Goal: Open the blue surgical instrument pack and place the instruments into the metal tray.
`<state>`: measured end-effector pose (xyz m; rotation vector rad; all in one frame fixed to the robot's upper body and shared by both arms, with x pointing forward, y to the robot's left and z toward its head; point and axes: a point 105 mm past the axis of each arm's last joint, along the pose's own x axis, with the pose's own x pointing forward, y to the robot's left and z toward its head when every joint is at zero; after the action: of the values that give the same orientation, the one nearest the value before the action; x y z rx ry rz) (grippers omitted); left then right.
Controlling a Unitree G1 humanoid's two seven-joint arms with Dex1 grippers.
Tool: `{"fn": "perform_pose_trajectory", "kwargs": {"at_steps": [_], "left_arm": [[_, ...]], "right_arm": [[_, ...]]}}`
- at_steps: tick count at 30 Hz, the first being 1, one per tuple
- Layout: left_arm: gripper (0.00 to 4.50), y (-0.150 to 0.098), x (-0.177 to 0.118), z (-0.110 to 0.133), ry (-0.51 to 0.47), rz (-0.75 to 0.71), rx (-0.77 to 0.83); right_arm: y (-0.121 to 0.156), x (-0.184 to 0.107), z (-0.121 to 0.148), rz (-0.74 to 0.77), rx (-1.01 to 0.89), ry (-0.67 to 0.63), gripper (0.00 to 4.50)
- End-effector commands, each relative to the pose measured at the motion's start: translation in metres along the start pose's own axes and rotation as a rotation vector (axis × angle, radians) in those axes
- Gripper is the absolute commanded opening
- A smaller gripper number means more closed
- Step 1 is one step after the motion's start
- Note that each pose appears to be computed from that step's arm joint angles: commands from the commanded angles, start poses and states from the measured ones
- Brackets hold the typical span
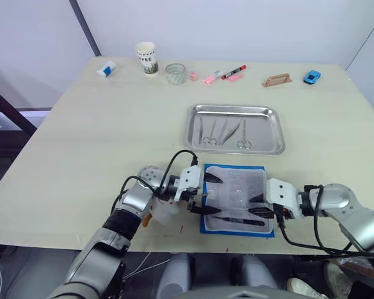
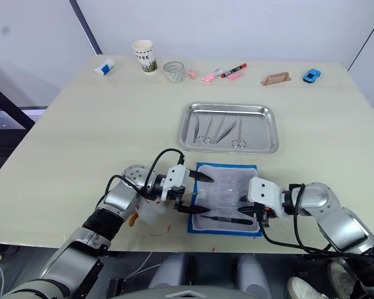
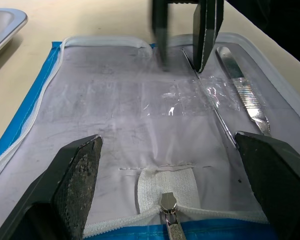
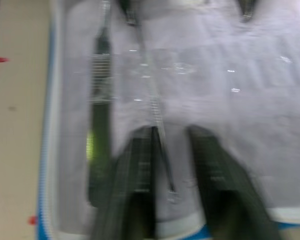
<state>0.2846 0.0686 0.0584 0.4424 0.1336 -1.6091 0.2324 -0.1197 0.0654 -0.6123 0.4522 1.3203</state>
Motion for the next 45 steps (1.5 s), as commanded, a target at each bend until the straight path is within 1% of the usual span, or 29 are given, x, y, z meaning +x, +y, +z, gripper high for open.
{"fn": "perform_pose_trajectory", "kwargs": {"at_steps": [1, 4, 7, 14, 20, 27, 33, 37, 42, 45], "left_arm": [[4.5, -0.007, 0.001, -0.013, 0.04, -0.006, -0.036], [4.5, -0.007, 0.001, -0.012, 0.04, -0.006, -0.036], [4.5, -0.006, 0.001, -0.012, 0.04, -0.005, -0.035], [4.5, -0.007, 0.001, -0.013, 0.041, -0.003, -0.037], [4.5, -0.008, 0.003, -0.014, 0.045, -0.007, -0.038], [4.5, -0.009, 0.004, -0.014, 0.045, -0.008, -0.04], [4.5, -0.01, 0.004, -0.015, 0.043, -0.003, -0.042], [4.5, -0.009, 0.005, -0.015, 0.042, -0.001, -0.044], [4.5, -0.009, 0.006, -0.015, 0.039, -0.001, -0.043], [4.5, -0.009, 0.006, -0.014, 0.038, -0.002, -0.043]], "right_arm": [[0.013, 0.009, -0.023, 0.058, 0.086, 0.062, 0.06], [0.011, 0.009, -0.025, 0.05, 0.084, 0.065, 0.06], [0.006, 0.006, -0.021, 0.03, 0.078, 0.054, 0.06], [-0.004, -0.015, 0.0, -0.017, 0.087, 0.048, 0.06], [-0.003, -0.026, 0.013, -0.032, 0.108, 0.098, 0.06], [-0.008, -0.041, 0.006, -0.068, 0.142, 0.177, 0.06], [-0.014, -0.066, -0.003, -0.106, 0.147, 0.216, 0.06], [-0.017, -0.085, -0.014, -0.117, 0.138, 0.227, 0.06], [-0.023, -0.104, -0.021, -0.15, 0.103, 0.209, 0.06], [-0.031, -0.113, -0.013, -0.204, 0.111, 0.13, 0.06]]}}
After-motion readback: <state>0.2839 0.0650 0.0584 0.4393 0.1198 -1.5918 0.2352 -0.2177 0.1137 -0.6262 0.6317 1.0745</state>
